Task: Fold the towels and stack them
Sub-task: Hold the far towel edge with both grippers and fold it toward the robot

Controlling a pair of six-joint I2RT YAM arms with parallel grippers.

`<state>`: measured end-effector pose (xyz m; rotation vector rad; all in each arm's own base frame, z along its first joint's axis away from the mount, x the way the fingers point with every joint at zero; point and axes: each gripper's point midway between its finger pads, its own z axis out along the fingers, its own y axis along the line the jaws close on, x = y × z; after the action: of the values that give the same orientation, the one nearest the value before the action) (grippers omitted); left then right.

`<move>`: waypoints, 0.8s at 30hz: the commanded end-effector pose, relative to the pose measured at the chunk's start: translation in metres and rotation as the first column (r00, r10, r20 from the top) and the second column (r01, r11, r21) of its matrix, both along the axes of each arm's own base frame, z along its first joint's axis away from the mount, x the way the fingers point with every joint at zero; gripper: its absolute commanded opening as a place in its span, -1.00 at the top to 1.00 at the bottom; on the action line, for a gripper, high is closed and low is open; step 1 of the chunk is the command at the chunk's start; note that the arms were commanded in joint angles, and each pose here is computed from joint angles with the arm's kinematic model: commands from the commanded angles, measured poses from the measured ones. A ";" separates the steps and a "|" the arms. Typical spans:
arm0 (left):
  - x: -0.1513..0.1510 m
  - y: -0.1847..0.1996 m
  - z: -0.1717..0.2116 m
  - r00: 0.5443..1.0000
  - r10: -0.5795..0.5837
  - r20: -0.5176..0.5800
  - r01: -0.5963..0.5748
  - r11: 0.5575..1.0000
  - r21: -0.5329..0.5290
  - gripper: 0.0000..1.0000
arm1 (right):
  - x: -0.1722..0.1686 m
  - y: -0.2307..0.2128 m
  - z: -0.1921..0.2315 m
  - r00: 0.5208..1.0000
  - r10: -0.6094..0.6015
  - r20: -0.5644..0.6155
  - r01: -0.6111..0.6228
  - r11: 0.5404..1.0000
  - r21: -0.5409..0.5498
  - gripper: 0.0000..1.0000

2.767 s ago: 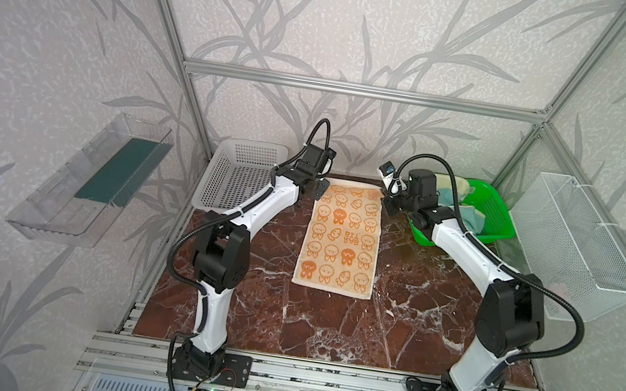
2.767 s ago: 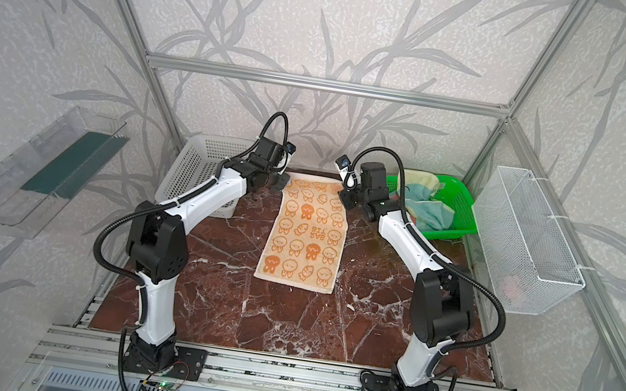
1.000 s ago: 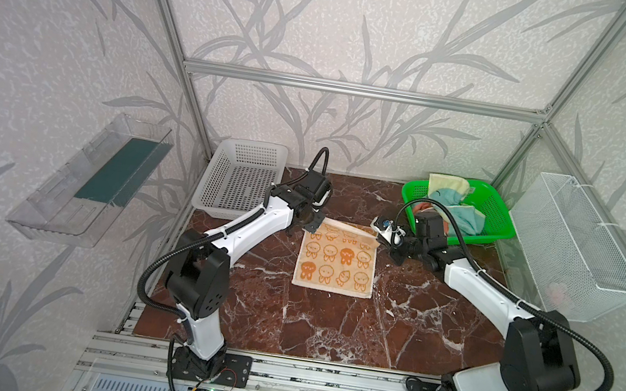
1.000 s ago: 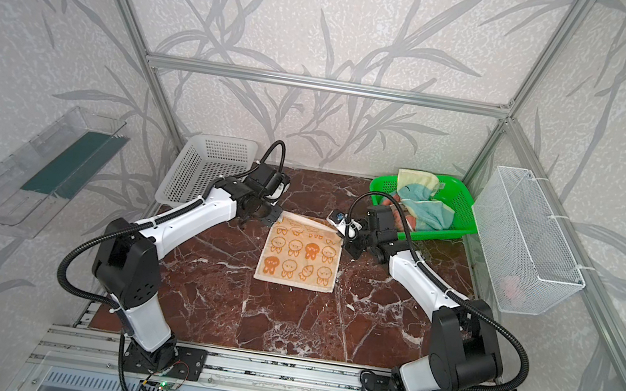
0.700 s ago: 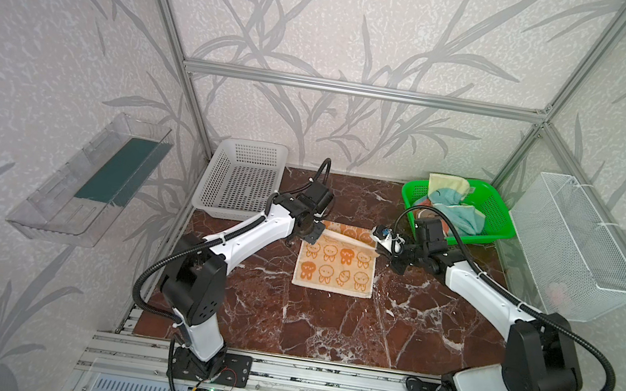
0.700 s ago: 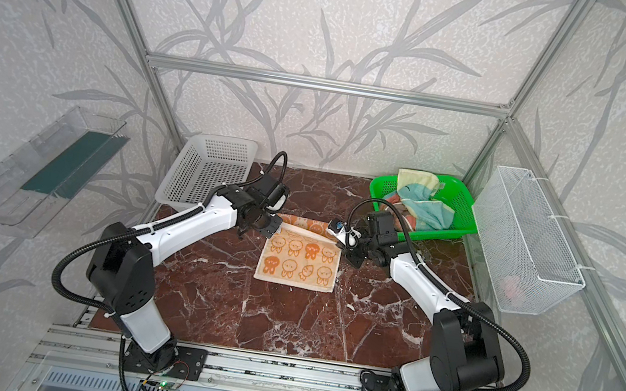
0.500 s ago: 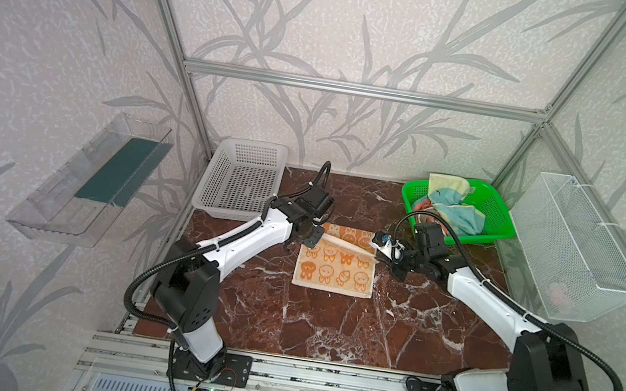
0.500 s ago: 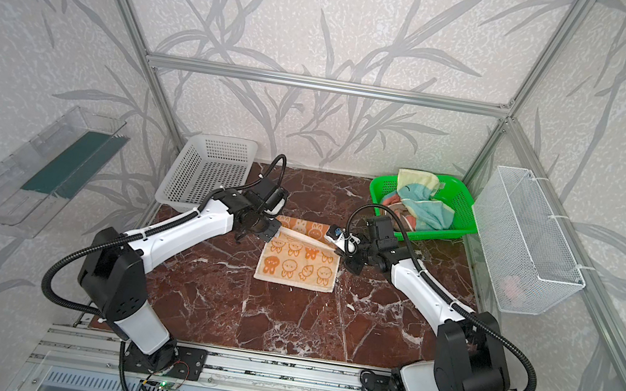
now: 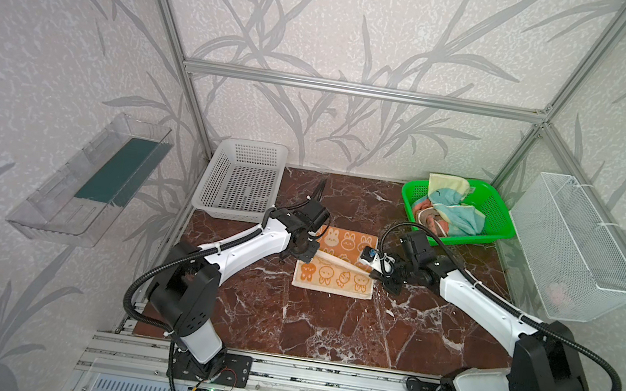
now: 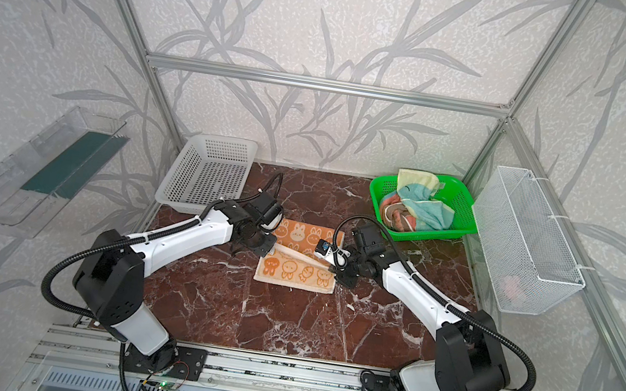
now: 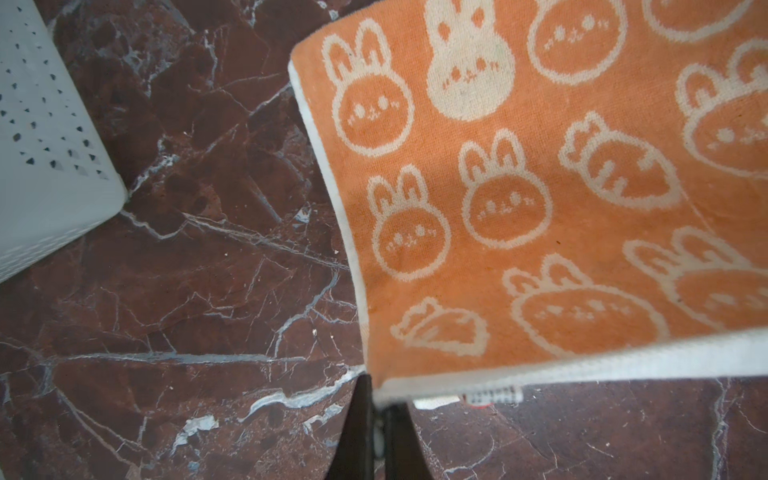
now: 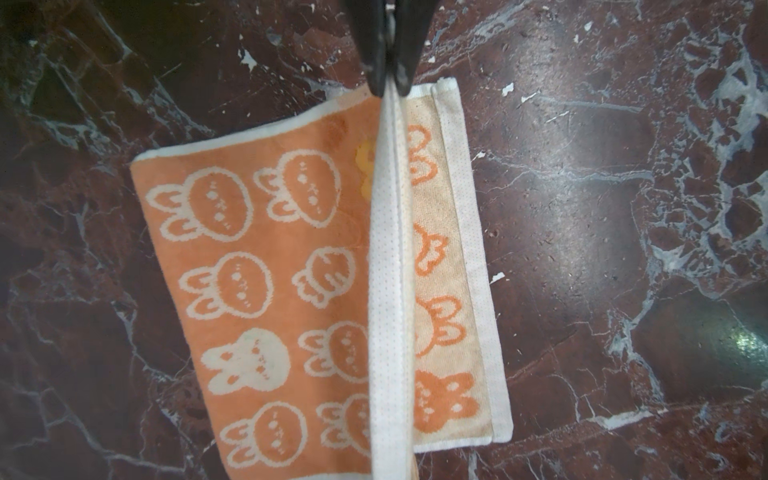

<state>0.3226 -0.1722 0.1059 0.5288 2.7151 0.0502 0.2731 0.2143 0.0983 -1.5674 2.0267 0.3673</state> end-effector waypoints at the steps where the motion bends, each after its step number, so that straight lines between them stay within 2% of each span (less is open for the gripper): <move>1: -0.007 0.013 -0.005 0.999 0.050 -0.014 -0.050 0.998 0.038 1.00 | -0.020 -0.026 -0.029 0.993 -0.049 -0.112 0.030 0.986 -0.165 1.00; 6: -0.012 0.012 -0.016 0.998 0.047 -0.042 -0.045 0.998 0.052 1.00 | -0.029 -0.029 -0.046 0.982 -0.053 -0.182 0.006 0.969 -0.248 1.00; 12: -0.020 0.013 -0.031 0.996 0.053 -0.076 -0.048 0.996 0.069 1.00 | -0.035 -0.022 -0.057 0.977 -0.030 -0.212 -0.022 0.970 -0.241 1.00; 17: -0.028 0.014 -0.045 0.992 0.062 -0.112 -0.052 0.995 0.087 1.00 | -0.038 -0.018 -0.062 0.973 -0.020 -0.232 -0.038 0.969 -0.245 0.91; 24: -0.029 0.011 -0.053 0.989 0.059 -0.133 -0.046 0.994 0.095 0.74 | -0.039 -0.011 -0.073 0.971 -0.002 -0.237 -0.066 0.958 -0.278 0.75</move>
<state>0.2964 -0.1758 0.0574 0.5438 2.8474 0.0612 0.2438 0.2147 0.0322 -1.7534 2.2435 0.3405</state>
